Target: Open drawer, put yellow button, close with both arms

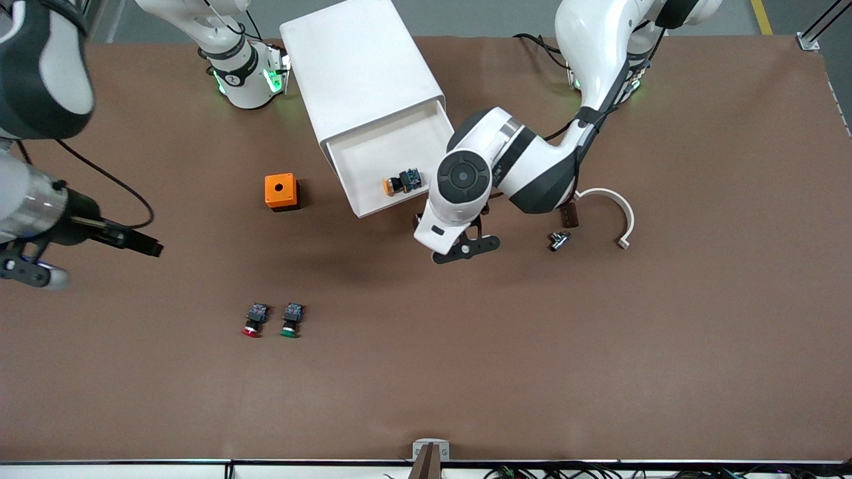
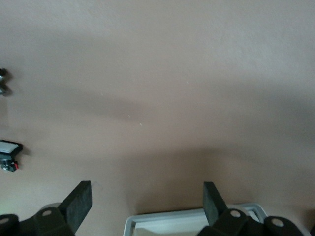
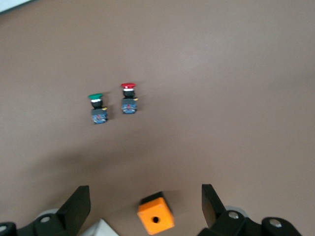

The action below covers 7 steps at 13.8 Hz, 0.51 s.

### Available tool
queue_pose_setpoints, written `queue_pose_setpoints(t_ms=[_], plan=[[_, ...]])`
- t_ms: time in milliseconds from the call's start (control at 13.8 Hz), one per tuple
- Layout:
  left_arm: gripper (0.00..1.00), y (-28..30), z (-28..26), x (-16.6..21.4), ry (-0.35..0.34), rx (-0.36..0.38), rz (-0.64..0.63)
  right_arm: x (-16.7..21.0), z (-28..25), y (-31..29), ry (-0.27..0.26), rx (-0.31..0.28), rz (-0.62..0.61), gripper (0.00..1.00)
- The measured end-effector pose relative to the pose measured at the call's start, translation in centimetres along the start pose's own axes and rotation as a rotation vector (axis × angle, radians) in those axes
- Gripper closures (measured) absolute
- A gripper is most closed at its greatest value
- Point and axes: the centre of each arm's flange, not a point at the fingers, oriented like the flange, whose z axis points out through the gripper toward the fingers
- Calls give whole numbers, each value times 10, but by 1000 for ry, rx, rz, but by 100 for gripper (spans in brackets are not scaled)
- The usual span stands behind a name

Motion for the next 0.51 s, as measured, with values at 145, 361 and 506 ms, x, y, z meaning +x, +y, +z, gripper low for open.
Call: queue_pose_setpoints(t_ms=[145, 361, 506], plan=[[0, 11, 4, -12, -16, -21, 13, -2, -10, 27, 9, -16, -43, 0], [0, 24, 13, -31, -49, -33, 31, -11, -21, 37, 32, -73, -108, 0], [0, 34, 20, -46, -67, -32, 49, -14, -28, 40, 50, -82, -137, 0]])
